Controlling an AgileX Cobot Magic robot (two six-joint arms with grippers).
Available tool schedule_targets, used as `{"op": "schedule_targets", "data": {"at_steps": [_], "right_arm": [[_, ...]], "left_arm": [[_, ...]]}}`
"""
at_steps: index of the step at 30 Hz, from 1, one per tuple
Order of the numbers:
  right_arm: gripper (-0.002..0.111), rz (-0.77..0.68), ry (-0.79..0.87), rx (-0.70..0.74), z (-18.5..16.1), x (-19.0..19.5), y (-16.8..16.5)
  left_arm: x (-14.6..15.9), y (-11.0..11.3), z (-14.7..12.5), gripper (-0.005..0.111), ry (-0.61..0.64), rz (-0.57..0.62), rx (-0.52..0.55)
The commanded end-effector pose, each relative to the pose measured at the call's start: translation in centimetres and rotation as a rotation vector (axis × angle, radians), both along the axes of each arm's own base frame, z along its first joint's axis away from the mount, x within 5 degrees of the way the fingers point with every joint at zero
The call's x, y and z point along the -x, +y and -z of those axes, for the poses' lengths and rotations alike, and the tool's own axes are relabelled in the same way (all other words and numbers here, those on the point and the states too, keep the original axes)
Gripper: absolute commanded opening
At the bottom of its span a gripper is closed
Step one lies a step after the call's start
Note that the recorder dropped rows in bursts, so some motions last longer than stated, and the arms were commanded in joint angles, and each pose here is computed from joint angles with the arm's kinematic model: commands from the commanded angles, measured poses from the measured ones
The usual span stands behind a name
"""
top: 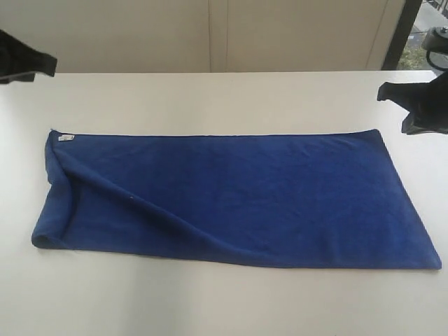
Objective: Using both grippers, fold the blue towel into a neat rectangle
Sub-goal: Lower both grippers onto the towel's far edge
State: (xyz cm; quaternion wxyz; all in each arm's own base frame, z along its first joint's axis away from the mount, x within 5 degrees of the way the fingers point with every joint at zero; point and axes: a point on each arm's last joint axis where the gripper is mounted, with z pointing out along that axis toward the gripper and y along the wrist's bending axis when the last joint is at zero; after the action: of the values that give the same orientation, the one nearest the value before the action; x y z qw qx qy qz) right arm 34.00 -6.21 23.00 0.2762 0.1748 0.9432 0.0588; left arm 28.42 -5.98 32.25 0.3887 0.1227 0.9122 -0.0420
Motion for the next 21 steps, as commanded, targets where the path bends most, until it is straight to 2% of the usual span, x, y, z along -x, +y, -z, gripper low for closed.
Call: {"op": "schedule_targets", "data": {"at_steps": [1, 4, 7, 12, 21], "right_arm": [[0.0, -0.127, 0.009, -0.034, -0.2, 0.3, 0.9], [0.0, -0.23, 0.002, -0.098, -0.4, 0.4, 1.8], [0.0, -0.292, -0.031, -0.168, -0.5, 0.3, 2.7], [0.0, -0.31, -0.01, -0.212, 0.2, 0.1, 2.9], [0.0, -0.332, 0.112, -0.27, 3.8, -0.5, 3.3]], "left_arm": [[-0.1, -0.8, 1.9, 0.0, 0.171, -0.01, 0.063], [-0.7, -1.7, 3.4, 0.0, 0.251, 0.015, 0.123], [-1.1, -2.9, 5.1, 0.0, 0.316, 0.07, 0.109], [-1.1, -4.7, 7.6, 0.0, 0.406, 0.12, 0.079], [0.4, -4.0, 13.0, 0.0, 0.498, 0.082, 0.041]]}}
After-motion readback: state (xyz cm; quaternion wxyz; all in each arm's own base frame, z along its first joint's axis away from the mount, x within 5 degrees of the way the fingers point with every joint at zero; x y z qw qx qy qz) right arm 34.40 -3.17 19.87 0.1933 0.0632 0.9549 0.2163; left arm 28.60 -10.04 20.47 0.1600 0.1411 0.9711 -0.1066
